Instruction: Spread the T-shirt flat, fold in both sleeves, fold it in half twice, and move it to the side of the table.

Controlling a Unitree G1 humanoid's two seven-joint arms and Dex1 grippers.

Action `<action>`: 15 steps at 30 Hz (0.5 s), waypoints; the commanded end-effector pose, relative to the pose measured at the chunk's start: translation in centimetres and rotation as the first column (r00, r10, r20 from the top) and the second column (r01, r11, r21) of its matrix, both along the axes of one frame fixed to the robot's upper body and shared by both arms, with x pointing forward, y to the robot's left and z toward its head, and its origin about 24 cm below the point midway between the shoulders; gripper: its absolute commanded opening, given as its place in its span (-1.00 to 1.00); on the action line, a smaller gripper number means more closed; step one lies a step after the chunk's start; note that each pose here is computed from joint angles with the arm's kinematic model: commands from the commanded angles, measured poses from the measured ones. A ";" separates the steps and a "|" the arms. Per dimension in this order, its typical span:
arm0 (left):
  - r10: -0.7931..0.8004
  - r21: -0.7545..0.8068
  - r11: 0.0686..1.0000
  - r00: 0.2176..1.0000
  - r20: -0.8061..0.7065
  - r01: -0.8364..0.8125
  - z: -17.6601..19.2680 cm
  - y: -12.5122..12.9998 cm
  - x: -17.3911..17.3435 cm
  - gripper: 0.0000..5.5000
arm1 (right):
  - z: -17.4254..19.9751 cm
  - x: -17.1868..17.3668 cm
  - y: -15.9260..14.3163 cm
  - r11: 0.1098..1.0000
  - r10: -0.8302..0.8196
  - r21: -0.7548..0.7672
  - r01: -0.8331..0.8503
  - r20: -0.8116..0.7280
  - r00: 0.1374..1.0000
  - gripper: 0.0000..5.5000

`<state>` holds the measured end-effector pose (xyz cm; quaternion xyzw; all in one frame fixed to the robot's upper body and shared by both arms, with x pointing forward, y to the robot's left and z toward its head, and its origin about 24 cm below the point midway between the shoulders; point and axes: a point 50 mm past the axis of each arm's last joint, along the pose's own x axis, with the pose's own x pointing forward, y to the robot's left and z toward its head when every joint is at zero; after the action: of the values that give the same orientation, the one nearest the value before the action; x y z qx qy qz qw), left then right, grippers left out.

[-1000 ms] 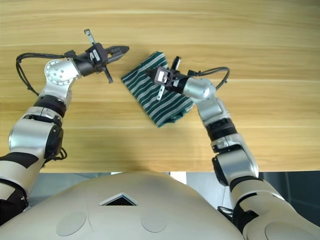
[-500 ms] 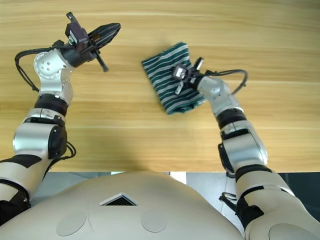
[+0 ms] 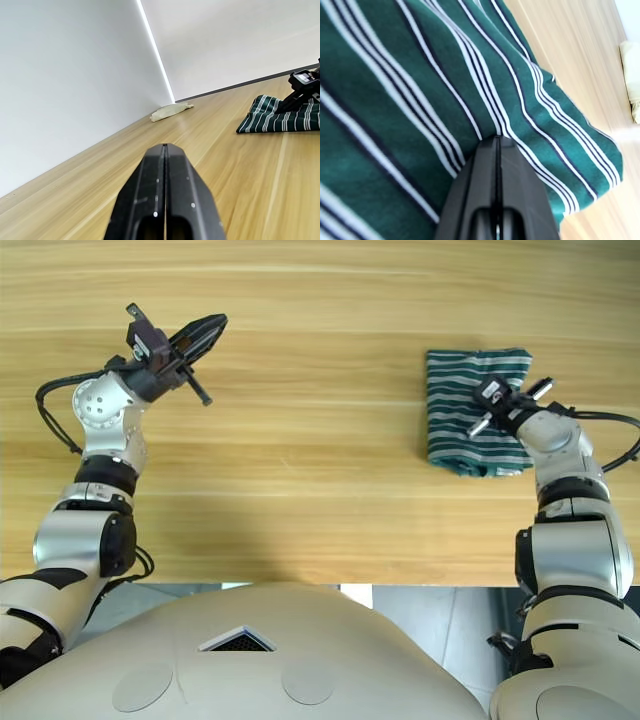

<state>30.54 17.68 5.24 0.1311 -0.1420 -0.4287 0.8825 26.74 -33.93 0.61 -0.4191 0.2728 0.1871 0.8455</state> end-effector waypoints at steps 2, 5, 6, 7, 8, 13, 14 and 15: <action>0.020 -0.015 1.000 1.000 -0.012 -0.020 -0.3 0.3 -0.2 -0.99 | -1.6 -3.3 -2.4 0.997 -0.056 -0.061 0.046 -0.164 0.985 -1.00; 0.035 -0.071 0.997 0.998 -0.043 -0.038 -0.4 0.5 -0.1 -0.99 | 1.2 -1.3 -2.2 0.999 0.010 -0.042 -0.011 -0.023 1.000 -1.00; 0.043 -0.091 0.995 0.998 -0.052 -0.048 -0.4 0.7 0.0 -0.99 | 2.2 -0.5 -2.2 0.999 0.023 -0.050 -0.022 0.032 0.999 -1.00; 0.054 -0.111 0.992 0.997 -0.063 -0.060 -0.4 0.9 0.0 -0.99 | 3.4 0.4 -2.2 0.998 0.027 -0.065 -0.021 0.101 0.995 -1.00; 0.066 -0.137 0.988 0.994 -0.083 -0.077 -0.5 1.1 0.2 -0.99 | 4.9 1.5 -1.6 0.997 0.060 -0.060 -0.049 0.190 0.980 -1.00; 0.088 -0.236 0.964 0.985 -0.148 -0.121 -0.5 1.4 0.9 -0.99 | 8.8 4.3 3.8 0.952 0.289 -0.052 -0.302 0.477 0.830 -1.00; 0.093 -0.265 0.955 0.982 -0.164 -0.135 -0.4 1.5 1.3 -0.99 | 9.4 4.8 5.6 0.932 0.324 -0.038 -0.361 0.536 0.780 -1.00; 0.103 -0.286 0.946 0.978 -0.180 -0.152 -0.3 1.6 1.5 -0.99 | 9.8 5.0 7.2 0.912 0.342 -0.016 -0.410 0.583 0.737 -1.00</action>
<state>31.03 19.44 4.01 -0.0104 -0.1137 -0.3593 0.9262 31.14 -29.52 9.53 -0.4762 -0.0294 0.2156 0.8520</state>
